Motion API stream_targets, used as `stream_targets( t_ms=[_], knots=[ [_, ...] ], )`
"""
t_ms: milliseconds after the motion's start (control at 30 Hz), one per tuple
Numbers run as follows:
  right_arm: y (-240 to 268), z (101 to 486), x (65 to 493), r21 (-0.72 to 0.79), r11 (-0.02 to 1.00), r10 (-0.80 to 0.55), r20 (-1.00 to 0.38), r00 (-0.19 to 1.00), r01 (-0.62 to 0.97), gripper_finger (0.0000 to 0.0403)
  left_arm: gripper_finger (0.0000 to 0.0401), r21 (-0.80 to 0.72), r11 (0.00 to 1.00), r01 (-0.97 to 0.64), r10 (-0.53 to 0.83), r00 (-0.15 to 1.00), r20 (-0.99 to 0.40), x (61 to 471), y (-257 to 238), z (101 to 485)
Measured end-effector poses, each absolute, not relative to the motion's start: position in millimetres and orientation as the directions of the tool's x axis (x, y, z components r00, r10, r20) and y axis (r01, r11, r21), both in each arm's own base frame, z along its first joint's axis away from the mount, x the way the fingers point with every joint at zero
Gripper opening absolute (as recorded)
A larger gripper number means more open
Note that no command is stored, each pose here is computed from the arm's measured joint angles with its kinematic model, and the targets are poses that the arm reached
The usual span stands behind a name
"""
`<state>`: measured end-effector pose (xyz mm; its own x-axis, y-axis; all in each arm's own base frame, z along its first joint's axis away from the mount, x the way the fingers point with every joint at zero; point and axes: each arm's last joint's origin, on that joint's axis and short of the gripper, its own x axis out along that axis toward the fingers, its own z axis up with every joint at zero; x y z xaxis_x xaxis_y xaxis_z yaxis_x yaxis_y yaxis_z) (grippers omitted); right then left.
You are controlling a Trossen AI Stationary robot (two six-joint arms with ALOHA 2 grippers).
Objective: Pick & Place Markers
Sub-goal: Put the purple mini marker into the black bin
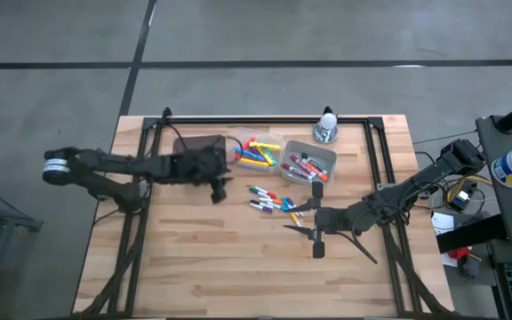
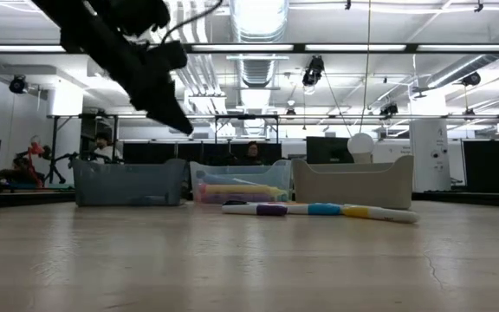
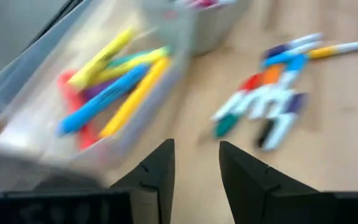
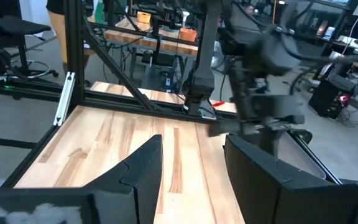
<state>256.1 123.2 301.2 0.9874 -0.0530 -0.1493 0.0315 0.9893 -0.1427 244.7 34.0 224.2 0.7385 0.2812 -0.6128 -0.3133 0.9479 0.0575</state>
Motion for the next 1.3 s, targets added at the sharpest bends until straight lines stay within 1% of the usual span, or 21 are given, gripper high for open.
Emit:
stream_targets(
  t_ms=[233, 367, 500, 700, 900, 1000, 1300],
  knots=[
    [123.2, 301.2, 256.1, -0.142, 0.989, -0.053, -0.149, 0.987, 0.031, 0.0166, 0.0119, 0.083, 0.990, -0.112, 0.139, 0.831, -0.539, 263.5, -11.1, 221.2],
    [123.2, 301.3, 256.1, -0.142, 0.989, -0.053, -0.148, 0.988, 0.032, 0.0166, 0.0119, 0.099, 0.995, -0.033, 0.082, 0.835, -0.545, 276.0, -25.4, 208.2],
    [123.2, 301.2, 256.1, -0.138, 0.990, -0.053, -0.149, 0.987, 0.032, 0.0166, 0.0119, 0.113, 0.993, -0.023, 0.088, 0.786, -0.612, 288.6, -26.9, 185.4],
    [123.2, 301.1, 256.1, -0.138, 0.990, -0.053, -0.150, 0.987, 0.032, 0.0166, 0.0119, 0.154, 0.988, 0.006, 0.097, 0.750, -0.654, 313.7, -27.8, 162.4],
    [123.2, 300.9, 256.1, -0.136, 0.990, -0.053, -0.151, 0.987, 0.032, 0.0166, 0.0119, 0.161, 0.986, 0.035, 0.084, 0.733, -0.675, 335.1, -27.5, 151.8],
    [123.2, 300.9, 256.1, -0.137, 0.990, -0.053, -0.152, 0.987, 0.032, 0.0166, 0.0119, 0.163, 0.986, 0.042, 0.088, 0.699, -0.710, 339.6, -25.0, 144.1],
    [123.2, 300.7, 256.0, -0.127, 0.991, -0.053, -0.154, 0.987, 0.034, 0.0166, 0.0119, 0.185, 0.982, 0.025, 0.121, 0.672, -0.731, 346.4, -13.6, 132.0]
  ],
)
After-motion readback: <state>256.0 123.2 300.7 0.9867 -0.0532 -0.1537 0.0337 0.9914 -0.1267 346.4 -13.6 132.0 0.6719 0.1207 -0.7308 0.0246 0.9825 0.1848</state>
